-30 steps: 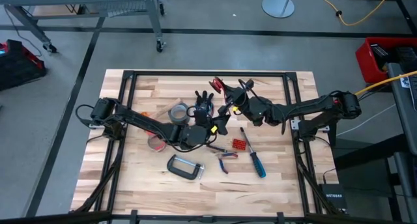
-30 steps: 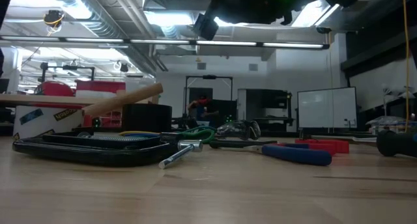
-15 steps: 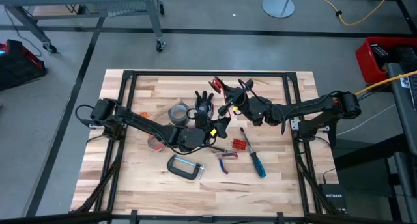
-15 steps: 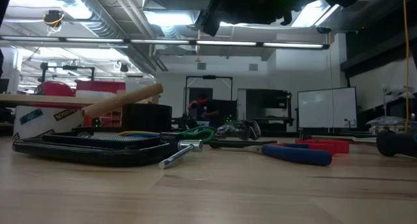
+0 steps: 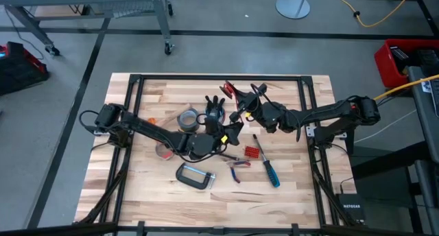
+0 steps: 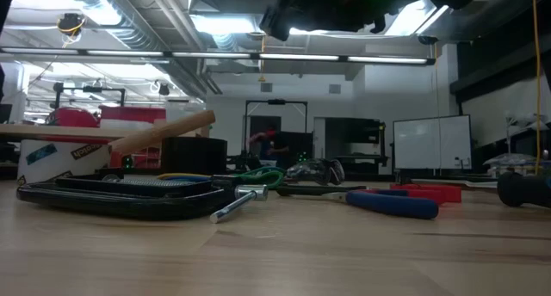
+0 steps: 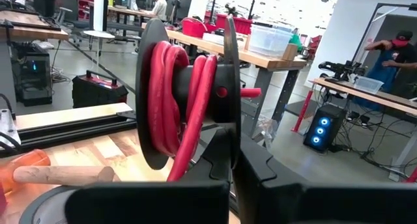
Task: Coil cords
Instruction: Coil the red wire onto a black spool
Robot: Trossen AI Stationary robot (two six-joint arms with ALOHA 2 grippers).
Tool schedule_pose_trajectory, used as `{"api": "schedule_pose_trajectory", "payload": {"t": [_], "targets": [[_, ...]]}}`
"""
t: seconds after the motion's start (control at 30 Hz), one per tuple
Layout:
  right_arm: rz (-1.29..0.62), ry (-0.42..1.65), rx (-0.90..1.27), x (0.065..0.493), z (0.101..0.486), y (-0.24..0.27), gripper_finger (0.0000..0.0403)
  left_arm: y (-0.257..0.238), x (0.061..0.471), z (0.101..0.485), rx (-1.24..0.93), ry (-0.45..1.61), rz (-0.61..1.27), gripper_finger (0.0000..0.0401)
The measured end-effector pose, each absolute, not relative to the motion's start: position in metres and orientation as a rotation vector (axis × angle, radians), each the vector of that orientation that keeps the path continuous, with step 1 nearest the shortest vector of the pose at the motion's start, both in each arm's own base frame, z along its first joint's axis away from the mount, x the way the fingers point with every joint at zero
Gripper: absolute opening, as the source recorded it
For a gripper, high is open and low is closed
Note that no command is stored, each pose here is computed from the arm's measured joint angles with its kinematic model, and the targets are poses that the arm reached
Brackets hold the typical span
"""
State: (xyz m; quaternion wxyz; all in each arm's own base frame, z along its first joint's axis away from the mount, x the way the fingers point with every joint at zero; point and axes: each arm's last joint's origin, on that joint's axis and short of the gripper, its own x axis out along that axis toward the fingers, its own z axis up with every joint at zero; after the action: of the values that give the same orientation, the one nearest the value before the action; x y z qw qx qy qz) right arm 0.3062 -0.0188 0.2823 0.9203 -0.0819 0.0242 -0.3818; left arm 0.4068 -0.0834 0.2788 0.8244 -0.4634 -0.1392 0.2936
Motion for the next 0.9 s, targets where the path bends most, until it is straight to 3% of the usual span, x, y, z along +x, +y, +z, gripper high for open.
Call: {"api": "schedule_pose_trajectory", "payload": {"t": [0.7,0.9], "targets": [[-0.754,-0.005,-0.125,0.307,0.286,-0.018,0.0001,-0.073,0.409,0.278,-0.984,-0.309,0.652,0.0119],[-0.773,-0.017,-0.115,0.307,0.286,-0.018,0.0001,-0.070,0.409,0.278,-0.978,-0.319,0.677,0.0091]]}}
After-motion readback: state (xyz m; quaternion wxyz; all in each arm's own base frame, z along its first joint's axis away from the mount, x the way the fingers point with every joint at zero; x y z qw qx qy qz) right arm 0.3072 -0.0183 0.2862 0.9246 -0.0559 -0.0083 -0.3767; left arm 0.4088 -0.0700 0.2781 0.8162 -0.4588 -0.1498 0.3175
